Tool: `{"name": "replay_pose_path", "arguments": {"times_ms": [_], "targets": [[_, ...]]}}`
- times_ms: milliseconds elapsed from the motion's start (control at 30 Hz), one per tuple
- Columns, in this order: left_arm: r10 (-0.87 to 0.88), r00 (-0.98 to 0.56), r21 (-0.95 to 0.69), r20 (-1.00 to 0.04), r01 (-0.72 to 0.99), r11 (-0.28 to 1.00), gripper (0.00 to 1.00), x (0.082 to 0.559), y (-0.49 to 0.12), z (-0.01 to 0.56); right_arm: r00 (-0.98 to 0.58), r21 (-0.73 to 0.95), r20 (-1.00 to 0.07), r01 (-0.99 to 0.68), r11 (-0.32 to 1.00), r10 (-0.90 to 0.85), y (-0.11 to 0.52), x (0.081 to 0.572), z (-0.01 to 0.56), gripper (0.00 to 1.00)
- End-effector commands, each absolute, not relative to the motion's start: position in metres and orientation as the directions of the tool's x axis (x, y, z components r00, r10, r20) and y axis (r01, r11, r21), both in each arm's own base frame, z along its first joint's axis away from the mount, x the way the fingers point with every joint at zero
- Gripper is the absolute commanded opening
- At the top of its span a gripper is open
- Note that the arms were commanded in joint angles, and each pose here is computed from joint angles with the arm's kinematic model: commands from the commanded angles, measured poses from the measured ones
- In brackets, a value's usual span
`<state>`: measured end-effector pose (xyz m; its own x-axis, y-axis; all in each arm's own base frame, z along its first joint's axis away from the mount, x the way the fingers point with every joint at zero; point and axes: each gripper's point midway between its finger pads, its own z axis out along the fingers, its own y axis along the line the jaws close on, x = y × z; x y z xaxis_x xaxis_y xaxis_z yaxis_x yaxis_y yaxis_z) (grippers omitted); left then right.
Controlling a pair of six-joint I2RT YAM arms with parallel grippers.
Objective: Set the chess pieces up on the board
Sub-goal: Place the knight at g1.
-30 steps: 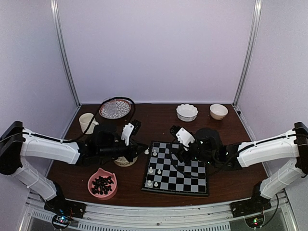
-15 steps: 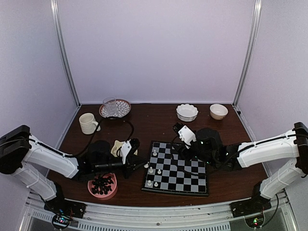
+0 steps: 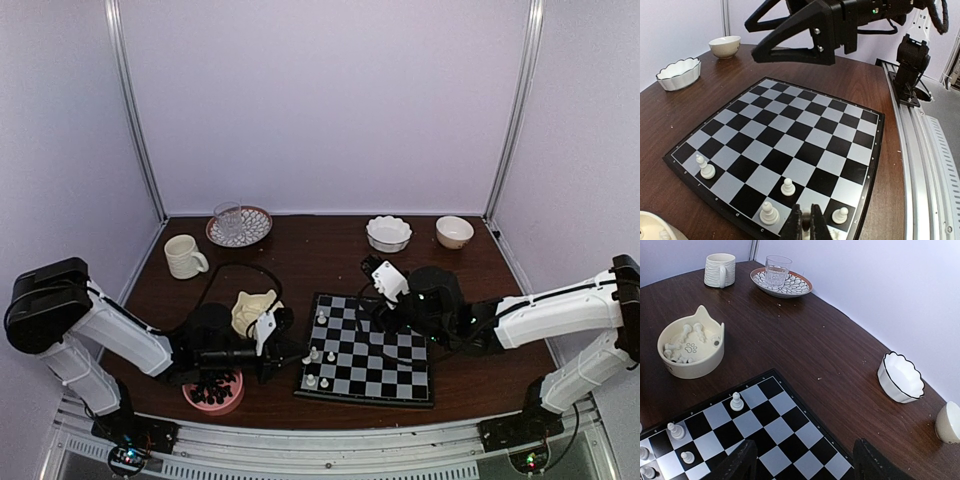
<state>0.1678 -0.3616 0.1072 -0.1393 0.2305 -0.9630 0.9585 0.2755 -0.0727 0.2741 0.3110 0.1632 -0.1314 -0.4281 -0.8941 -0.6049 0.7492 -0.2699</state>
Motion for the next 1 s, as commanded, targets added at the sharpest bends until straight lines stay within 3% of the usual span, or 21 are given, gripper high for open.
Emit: {"name": "replay_pose_path", "arguments": {"times_ms": [0, 300, 967], "targets": [[0.198, -0.084, -0.039, -0.977, 0.974, 0.224, 0.00, 0.163, -0.368, 0.117, -0.125, -0.257, -0.908, -0.589, 0.766, -0.401, 0.307, 0.273, 0.170, 0.69], [0.298, -0.001, 0.044, -0.955, 0.988, 0.147, 0.00, 0.152, -0.364, 0.098, -0.189, -0.151, -0.928, -0.596, 0.789, -0.321, 0.308, 0.268, 0.177, 0.68], [0.352, 0.029, 0.084, -0.935, 0.986, 0.144, 0.00, 0.151, -0.355, 0.092, -0.151, -0.187, -0.932, -0.580, 0.793, -0.330, 0.301, 0.268, 0.177, 0.69]]}}
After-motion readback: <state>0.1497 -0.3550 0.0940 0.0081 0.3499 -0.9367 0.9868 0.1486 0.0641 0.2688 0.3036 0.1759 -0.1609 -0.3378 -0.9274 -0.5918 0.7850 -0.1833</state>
